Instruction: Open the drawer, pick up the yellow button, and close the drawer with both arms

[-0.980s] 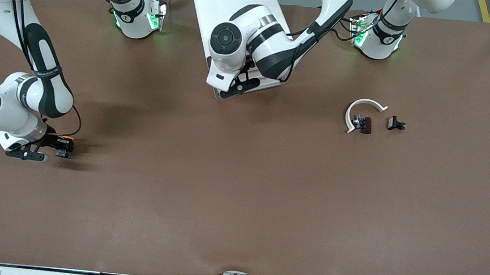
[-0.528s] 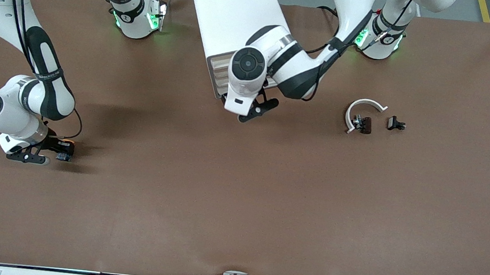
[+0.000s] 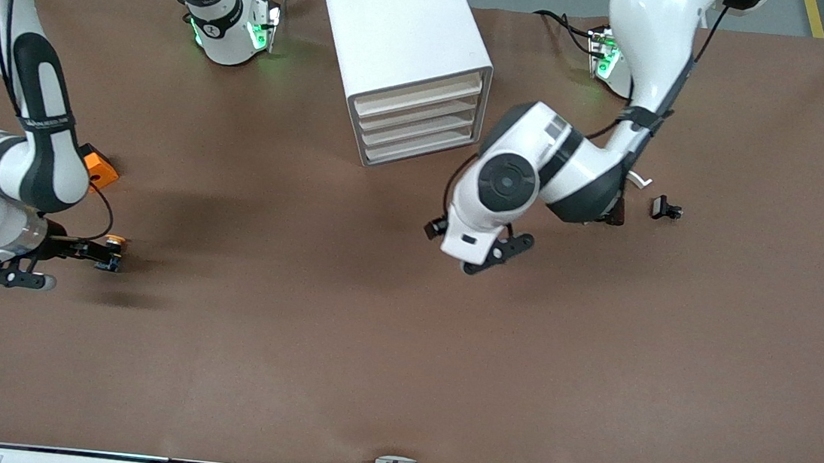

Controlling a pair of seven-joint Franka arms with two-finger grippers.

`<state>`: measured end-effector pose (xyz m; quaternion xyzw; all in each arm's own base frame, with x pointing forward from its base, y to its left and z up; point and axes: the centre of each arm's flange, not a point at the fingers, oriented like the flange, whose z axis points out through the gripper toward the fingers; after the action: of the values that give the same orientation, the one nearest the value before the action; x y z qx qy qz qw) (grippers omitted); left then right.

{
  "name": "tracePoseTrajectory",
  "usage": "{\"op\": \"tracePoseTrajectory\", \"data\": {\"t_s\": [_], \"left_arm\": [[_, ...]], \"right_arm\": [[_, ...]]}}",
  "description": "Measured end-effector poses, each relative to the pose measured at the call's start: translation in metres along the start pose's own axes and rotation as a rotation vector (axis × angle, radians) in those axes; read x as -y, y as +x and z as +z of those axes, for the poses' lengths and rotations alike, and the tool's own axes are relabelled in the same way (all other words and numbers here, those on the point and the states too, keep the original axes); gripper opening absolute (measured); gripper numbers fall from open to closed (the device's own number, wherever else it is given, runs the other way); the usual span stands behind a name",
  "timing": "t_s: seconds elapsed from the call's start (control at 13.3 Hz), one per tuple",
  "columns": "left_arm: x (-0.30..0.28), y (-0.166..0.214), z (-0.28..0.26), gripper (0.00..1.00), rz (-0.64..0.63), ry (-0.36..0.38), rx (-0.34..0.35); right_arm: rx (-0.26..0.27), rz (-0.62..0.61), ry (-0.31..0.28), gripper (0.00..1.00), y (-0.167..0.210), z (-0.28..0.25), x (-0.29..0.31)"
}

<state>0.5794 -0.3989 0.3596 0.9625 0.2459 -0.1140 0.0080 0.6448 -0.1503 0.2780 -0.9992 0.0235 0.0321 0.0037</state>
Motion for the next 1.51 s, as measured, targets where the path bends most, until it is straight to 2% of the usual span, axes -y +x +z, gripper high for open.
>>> {"op": "tracePoseTrajectory", "data": {"t_s": [0.23, 0.53, 0.68, 0.83, 1.13, 1.36, 1.51], "left_arm": [[0.05, 0.063, -0.023, 1.0, 0.086, -0.014, -0.014], [0.157, 0.135, -0.071, 1.0, 0.276, -0.025, -0.015], [0.22, 0.163, -0.106, 1.0, 0.346, -0.035, -0.018], [0.279, 0.184, -0.139, 1.0, 0.391, -0.055, -0.043], [0.353, 0.184, -0.183, 1.0, 0.449, -0.035, -0.113], [0.37, 0.159, -0.208, 1.0, 0.468, -0.029, -0.158], [0.376, 0.141, -0.231, 1.0, 0.469, -0.032, -0.205]], "right_arm": [[0.053, -0.002, 0.018, 1.0, -0.002, -0.061, 0.001], [0.125, 0.007, 0.04, 1.0, -0.02, -0.141, 0.011], [0.129, -0.005, 0.015, 1.0, -0.034, -0.185, 0.032], [0.101, -0.033, -0.016, 1.0, -0.049, -0.226, 0.055], [0.052, -0.06, -0.025, 1.0, -0.067, -0.267, 0.073], [0.02, -0.08, -0.038, 1.0, -0.061, -0.268, 0.106], [0.008, -0.048, -0.041, 1.0, -0.061, -0.271, 0.089]]}}
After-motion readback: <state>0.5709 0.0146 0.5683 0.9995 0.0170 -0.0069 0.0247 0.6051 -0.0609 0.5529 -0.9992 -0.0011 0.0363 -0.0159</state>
